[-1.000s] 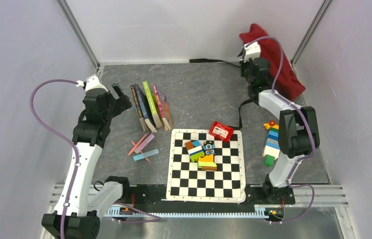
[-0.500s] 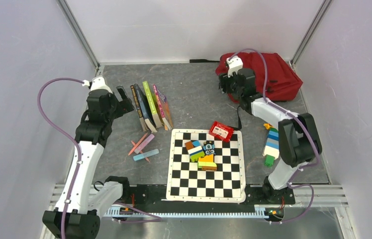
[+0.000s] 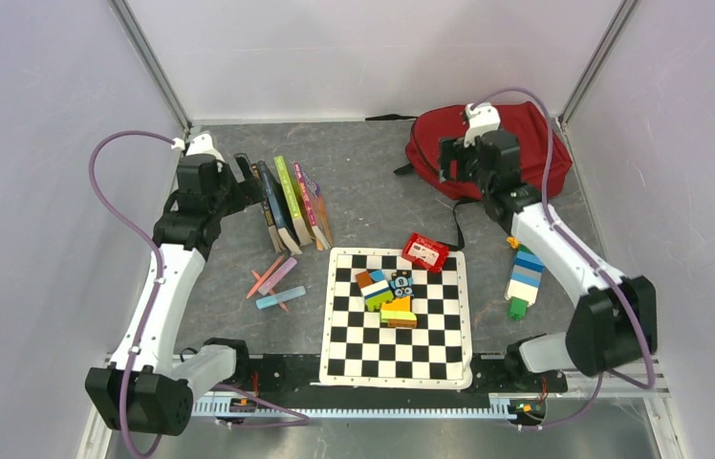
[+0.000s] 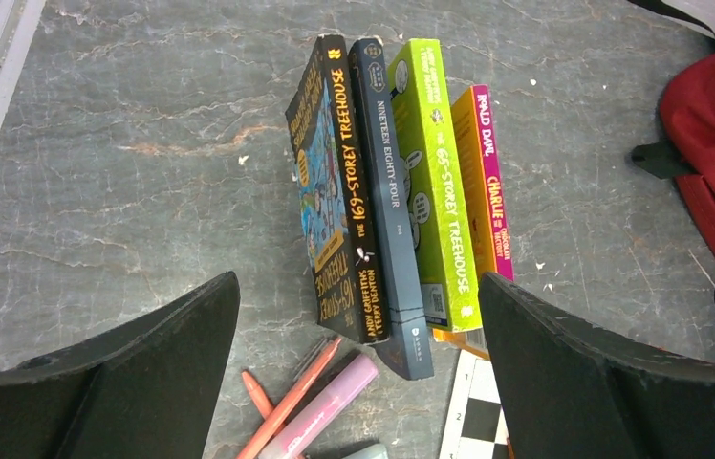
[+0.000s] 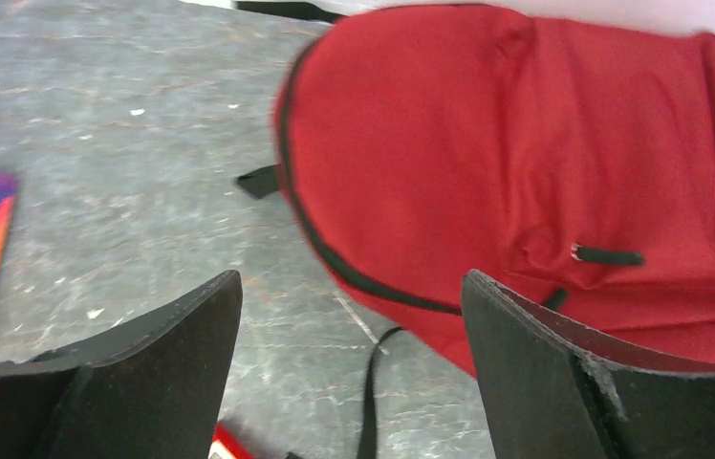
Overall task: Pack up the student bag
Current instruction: Adjust the student bag at the center of the board.
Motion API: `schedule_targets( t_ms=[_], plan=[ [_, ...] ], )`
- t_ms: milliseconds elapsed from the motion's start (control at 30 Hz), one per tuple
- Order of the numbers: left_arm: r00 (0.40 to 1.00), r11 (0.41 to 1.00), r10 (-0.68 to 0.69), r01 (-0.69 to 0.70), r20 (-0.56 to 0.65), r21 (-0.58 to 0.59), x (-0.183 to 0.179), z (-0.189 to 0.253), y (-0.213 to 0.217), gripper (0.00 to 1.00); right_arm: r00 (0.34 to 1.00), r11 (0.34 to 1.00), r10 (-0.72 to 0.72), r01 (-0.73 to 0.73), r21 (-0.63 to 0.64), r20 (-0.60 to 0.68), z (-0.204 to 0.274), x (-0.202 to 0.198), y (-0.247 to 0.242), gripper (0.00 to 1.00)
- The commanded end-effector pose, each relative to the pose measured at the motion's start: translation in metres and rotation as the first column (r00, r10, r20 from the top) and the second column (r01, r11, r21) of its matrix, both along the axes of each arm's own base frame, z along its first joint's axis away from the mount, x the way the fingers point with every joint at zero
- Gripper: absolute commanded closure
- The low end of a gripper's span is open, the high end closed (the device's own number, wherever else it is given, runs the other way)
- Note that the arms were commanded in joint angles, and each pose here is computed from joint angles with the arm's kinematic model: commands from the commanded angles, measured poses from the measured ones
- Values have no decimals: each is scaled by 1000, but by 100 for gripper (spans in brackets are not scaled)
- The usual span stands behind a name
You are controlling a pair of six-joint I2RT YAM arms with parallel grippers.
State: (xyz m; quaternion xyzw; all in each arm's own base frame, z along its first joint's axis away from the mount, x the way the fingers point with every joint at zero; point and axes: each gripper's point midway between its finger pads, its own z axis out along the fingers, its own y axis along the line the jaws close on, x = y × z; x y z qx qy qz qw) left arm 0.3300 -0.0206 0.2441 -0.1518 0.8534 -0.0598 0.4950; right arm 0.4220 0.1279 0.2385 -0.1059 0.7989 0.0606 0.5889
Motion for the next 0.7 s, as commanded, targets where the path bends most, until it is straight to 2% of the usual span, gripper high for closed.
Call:
schedule_targets(
  t_ms=[0,67,167,267,500,633,667],
  plan=[
    [997,999,-14,16,75,-28,14,29,-5,0,976,982,-187,190,13,-116,-13,34,-49,12],
    [997,999,-8,11,77,-43,15,29,-6,0,978,988,-151,155,15,-143,-23,49,-48,13],
    [997,999,0,4,72,-53,16,27,-6,0,983,995,83,-91,-43,-161,-40,66,-16,13],
    [998,998,2,2,65,-55,16,27,-6,0,943,959,250,-273,-80,-218,-63,71,5,15],
    [999,999,4,-2,54,-46,6,26,-4,0,885,913,327,-386,-130,-332,-111,68,17,17],
    [999,999,-6,8,41,-42,1,25,-5,0,886,889,295,-392,-237,-358,-127,69,19,18],
    [999,999,-6,8,41,-41,0,26,-5,0,887,883,286,-391,-259,-362,-131,70,21,22]
  ],
)
